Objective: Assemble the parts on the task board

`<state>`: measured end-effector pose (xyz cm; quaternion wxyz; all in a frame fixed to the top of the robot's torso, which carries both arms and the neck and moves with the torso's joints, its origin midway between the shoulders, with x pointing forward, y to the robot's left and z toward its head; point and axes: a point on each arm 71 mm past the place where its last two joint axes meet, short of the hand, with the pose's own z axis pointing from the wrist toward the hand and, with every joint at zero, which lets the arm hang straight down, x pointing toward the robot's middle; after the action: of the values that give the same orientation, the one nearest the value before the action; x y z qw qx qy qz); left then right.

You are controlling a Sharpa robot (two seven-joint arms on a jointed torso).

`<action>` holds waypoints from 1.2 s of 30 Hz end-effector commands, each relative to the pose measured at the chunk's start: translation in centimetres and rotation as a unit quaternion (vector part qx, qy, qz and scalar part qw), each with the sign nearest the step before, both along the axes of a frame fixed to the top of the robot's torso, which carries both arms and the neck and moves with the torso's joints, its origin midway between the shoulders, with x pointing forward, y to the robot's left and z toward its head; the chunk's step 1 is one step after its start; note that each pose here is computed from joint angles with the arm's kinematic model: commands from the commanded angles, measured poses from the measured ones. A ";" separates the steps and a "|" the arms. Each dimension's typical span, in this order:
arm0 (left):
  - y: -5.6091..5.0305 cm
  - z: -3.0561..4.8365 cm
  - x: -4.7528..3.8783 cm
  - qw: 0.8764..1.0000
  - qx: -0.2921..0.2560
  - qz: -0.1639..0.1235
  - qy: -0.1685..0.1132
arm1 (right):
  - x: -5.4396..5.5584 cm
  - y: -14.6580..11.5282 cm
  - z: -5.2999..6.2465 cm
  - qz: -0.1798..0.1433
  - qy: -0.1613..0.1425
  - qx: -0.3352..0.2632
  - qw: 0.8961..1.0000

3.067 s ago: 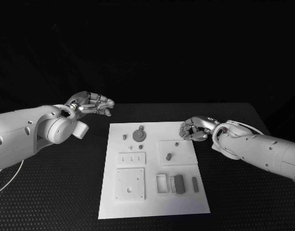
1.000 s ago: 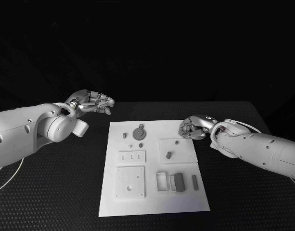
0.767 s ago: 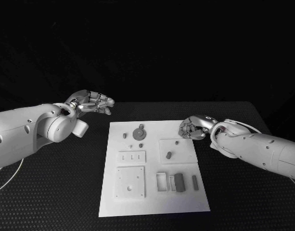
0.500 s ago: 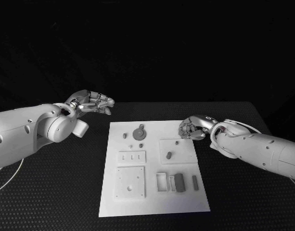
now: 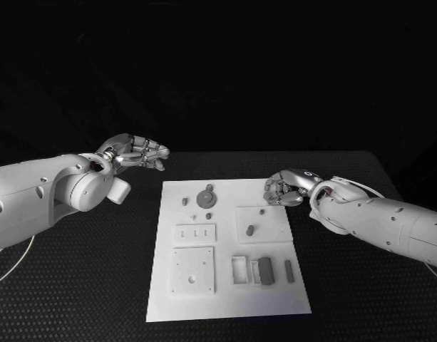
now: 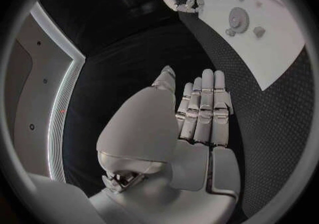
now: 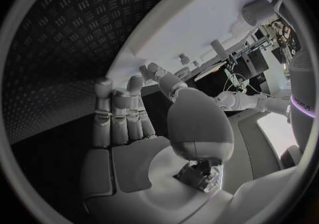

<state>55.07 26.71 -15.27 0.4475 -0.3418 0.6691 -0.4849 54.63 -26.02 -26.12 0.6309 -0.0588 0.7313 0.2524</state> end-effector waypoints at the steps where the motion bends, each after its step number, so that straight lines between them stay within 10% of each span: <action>1: -0.3 0.05 -0.03 1.000 -0.002 -0.009 -0.001 | -0.1 0.3 -0.1 0.012 0.005 0.000 1.000; 36: -0.1 0.04 -0.05 1.000 0.000 -0.005 0.000 | -0.5 0.0 -0.4 0.024 0.022 -0.009 0.999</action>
<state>55.06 26.77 -15.29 0.4472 -0.3426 0.6701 -0.4834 54.28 -26.09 -26.35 0.6148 -0.0681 0.7409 0.2617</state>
